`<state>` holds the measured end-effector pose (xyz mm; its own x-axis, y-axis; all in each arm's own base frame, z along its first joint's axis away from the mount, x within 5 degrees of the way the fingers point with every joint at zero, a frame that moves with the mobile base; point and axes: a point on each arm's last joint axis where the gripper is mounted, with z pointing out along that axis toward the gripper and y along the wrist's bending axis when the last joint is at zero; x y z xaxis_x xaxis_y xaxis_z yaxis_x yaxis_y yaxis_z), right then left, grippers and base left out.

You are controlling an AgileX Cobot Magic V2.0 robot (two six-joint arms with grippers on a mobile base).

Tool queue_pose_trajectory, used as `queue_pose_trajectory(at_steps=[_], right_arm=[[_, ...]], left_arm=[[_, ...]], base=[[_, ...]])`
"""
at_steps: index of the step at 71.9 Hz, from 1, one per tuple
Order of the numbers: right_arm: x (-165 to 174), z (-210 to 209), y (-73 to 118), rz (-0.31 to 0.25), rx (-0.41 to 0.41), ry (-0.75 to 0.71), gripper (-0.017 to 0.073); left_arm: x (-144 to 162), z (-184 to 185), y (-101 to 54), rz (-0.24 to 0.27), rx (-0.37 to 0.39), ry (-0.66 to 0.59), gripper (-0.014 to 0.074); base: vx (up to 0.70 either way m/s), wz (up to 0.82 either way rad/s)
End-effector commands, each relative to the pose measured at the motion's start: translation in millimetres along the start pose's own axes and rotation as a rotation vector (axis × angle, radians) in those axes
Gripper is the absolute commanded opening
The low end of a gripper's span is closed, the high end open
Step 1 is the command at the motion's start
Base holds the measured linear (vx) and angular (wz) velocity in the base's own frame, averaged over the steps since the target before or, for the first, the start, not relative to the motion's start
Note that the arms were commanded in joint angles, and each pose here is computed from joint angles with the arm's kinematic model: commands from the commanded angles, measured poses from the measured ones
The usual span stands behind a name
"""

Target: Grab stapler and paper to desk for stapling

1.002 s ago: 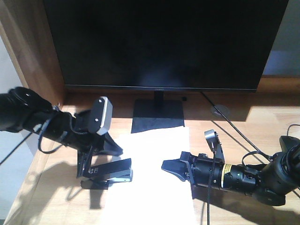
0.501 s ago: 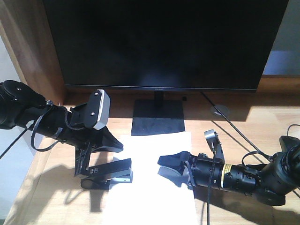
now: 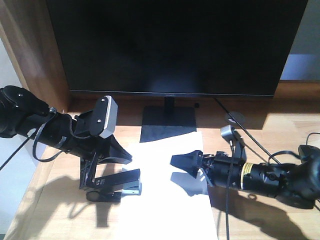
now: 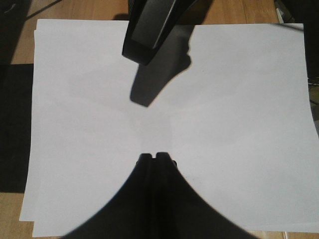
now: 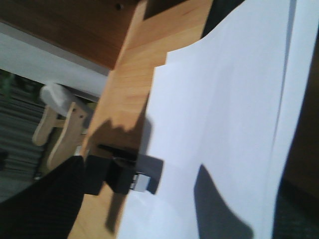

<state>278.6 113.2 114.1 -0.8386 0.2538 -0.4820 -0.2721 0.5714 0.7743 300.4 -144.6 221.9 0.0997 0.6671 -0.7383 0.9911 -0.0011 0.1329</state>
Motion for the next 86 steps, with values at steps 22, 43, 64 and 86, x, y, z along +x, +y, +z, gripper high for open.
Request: queue_pose_trajectory(at_steps=[22,43,64,86], right_arm=[[-35,-48,22.5,-0.316,0.427,-0.083,0.0543],[-53,-102,58.4,-0.453,0.641,-0.242,0.0262],[-57,-145,93.6,-0.541,0.704,-0.399,-0.0010],[-52,-180,123.1,-0.580,0.689,-0.548,-0.0005]], left_arm=[[-19,-14,4.3,-0.172,-0.078,-0.053,-0.0008],[-23,-40,9.8,-0.508,-0.312,0.033,-0.0008],[-25,-88,11.9,-0.840,-0.727,0.067,-0.0008],[-49,-135,-4.0,-0.786,-0.958,-0.040,-0.0008]], base=[[0.00,0.00],[0.00,0.00],[0.00,0.00],[0.00,0.00]])
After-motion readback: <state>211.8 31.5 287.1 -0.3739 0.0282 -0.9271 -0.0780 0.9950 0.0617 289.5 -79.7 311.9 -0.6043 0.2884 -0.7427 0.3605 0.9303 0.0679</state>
